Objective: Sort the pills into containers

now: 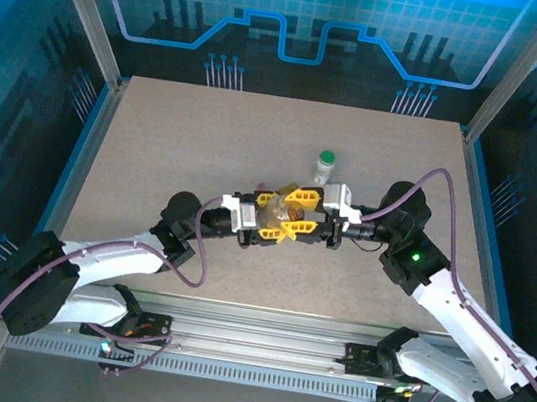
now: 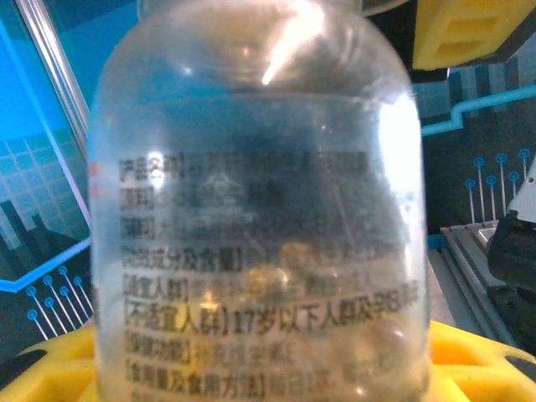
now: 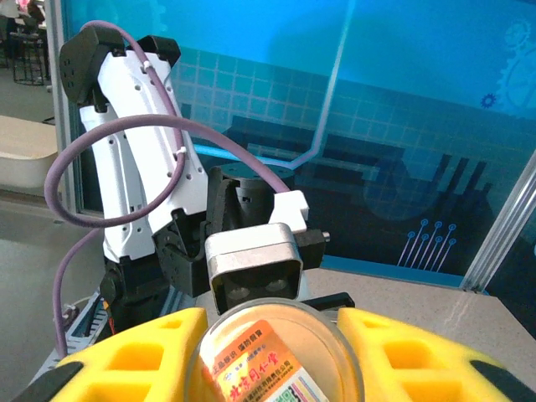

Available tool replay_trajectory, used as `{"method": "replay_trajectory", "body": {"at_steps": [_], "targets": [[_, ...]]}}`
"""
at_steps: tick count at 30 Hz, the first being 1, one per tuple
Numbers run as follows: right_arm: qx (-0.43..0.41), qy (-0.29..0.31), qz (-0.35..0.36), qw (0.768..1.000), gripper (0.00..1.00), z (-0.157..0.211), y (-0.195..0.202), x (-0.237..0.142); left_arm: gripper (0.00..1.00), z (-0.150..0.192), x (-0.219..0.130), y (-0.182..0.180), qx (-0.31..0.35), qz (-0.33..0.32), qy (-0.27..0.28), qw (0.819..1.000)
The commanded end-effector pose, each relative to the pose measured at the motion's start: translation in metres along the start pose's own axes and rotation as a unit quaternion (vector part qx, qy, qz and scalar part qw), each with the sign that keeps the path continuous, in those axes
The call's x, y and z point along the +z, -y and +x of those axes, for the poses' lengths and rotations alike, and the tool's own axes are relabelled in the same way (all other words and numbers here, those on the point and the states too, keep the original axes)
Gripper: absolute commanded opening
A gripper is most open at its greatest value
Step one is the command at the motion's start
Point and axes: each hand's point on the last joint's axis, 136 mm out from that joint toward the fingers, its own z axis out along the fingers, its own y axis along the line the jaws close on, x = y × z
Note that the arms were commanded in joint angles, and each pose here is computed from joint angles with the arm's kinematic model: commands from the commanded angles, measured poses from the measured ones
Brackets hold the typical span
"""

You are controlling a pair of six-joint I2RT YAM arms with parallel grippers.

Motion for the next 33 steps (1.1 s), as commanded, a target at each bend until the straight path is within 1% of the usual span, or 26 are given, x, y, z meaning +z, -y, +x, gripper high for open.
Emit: {"method": "replay_trajectory", "body": {"at_steps": [1, 5, 10, 12, 26, 29, 33], "targets": [[-0.01, -0.008, -0.016, 1.0, 0.0, -0.002, -0.005, 0.004, 0.0, -0.022, 0.004, 0.012, 0.004, 0.039, 0.025, 0.999], [-0.01, -0.02, -0.015, 1.0, 0.0, 0.004, -0.003, 0.007, 0.0, -0.024, 0.007, 0.019, 0.005, 0.064, 0.03, 0.998], [-0.008, -0.042, -0.019, 0.999, 0.0, 0.016, -0.003, 0.008, 0.0, -0.028, 0.009, 0.023, 0.013, 0.081, 0.038, 0.996], [-0.01, -0.049, -0.011, 0.999, 0.0, 0.019, 0.0, 0.008, 0.0, -0.029, 0.009, 0.025, 0.015, 0.087, 0.041, 0.995], [-0.035, -0.035, 0.043, 0.998, 0.0, 0.004, 0.011, -0.001, 0.0, -0.024, 0.011, 0.026, 0.012, 0.092, 0.032, 0.995], [-0.034, -0.041, 0.035, 0.998, 0.0, 0.006, 0.007, -0.002, 0.0, -0.025, 0.011, 0.025, 0.014, 0.089, 0.034, 0.995], [-0.017, -0.07, 0.017, 0.997, 0.0, 0.021, 0.0, -0.003, 0.0, -0.026, 0.01, 0.024, 0.019, 0.084, 0.034, 0.996]]}}
